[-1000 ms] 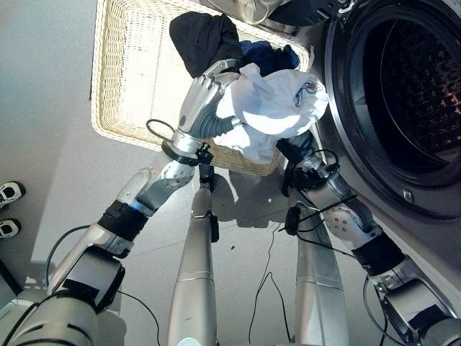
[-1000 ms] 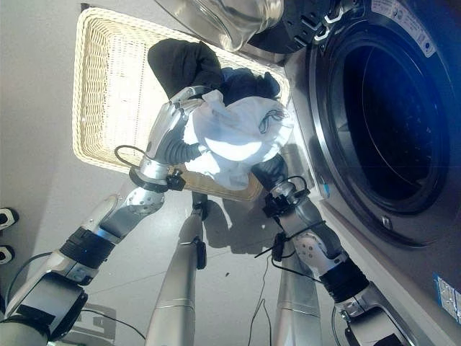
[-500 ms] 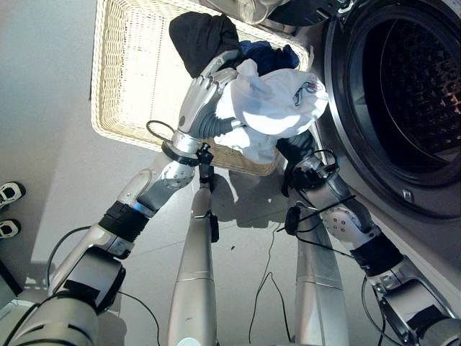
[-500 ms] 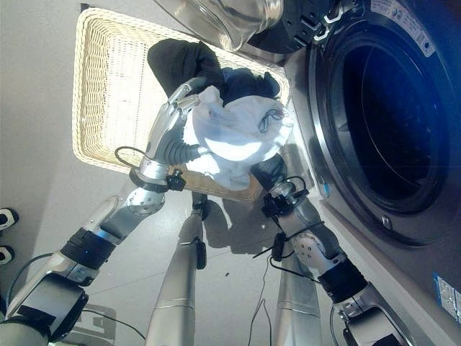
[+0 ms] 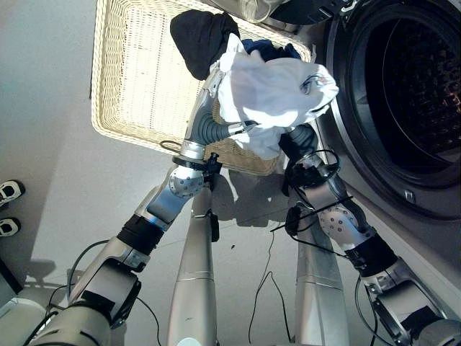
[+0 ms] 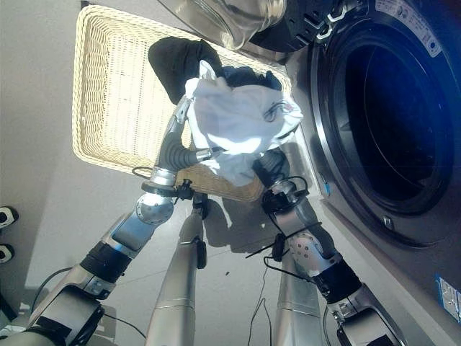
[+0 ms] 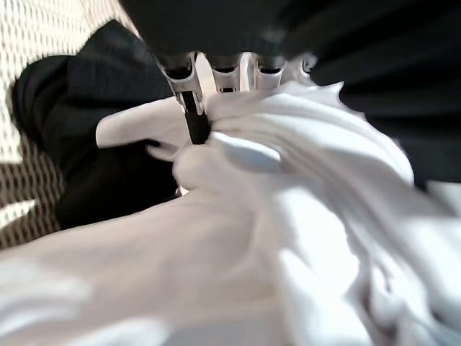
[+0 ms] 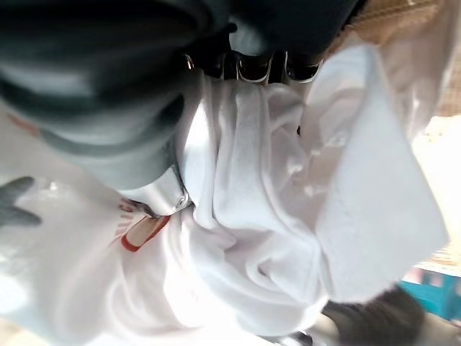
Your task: Put the clothes into the washing machine.
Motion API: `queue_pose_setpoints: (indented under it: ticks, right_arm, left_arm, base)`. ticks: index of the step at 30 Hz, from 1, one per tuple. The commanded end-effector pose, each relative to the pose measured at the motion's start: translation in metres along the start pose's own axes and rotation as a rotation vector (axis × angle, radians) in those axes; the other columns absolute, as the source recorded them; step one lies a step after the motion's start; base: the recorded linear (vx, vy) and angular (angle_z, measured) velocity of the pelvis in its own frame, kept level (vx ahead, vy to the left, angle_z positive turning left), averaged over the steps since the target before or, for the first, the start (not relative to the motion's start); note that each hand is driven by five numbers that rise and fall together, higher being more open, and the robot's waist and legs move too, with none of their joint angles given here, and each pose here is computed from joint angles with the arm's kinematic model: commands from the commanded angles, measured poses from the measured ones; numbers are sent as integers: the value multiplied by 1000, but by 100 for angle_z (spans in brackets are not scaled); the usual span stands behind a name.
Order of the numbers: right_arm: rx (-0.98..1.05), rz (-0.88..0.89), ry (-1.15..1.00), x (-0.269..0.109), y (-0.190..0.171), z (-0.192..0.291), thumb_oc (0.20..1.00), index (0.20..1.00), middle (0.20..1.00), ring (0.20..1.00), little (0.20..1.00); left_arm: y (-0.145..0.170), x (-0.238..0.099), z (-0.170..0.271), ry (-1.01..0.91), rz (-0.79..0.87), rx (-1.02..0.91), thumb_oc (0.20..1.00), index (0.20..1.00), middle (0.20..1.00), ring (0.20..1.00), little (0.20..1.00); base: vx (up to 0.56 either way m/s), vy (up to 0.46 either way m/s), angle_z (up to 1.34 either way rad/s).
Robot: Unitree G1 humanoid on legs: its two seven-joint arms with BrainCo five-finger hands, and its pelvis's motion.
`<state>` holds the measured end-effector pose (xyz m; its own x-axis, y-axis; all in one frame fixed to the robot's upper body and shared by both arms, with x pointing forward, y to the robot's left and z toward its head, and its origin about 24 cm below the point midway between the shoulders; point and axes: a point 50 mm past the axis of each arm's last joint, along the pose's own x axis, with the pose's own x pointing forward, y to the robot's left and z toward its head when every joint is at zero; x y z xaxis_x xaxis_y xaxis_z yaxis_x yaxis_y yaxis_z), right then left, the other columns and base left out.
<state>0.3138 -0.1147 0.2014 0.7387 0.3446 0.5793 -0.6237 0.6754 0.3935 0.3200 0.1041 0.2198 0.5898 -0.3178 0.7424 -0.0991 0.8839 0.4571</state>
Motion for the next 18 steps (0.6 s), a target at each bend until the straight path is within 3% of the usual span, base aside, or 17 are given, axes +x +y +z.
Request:
queue_pose_setpoints:
  ticks: [1, 12, 18]
  right_arm:
    - [60, 112, -209, 6, 27, 30, 200, 200, 200, 200, 200]
    - [8, -25, -338, 2, -1, 56, 200, 200, 200, 200, 200]
    - [25, -91, -378, 0, -15, 66, 200, 200, 200, 200, 200]
  left_arm:
    - [6, 4, 24, -125, 7, -88, 1000, 1000, 1000, 1000, 1000]
    - [13, 3, 18, -99, -6, -82, 1000, 1000, 1000, 1000, 1000]
    - [29, 1, 7, -79, 187, -38, 1000, 1000, 1000, 1000, 1000]
  base:
    - [0, 0, 0]
    - [0, 0, 0]
    - [0, 0, 0]
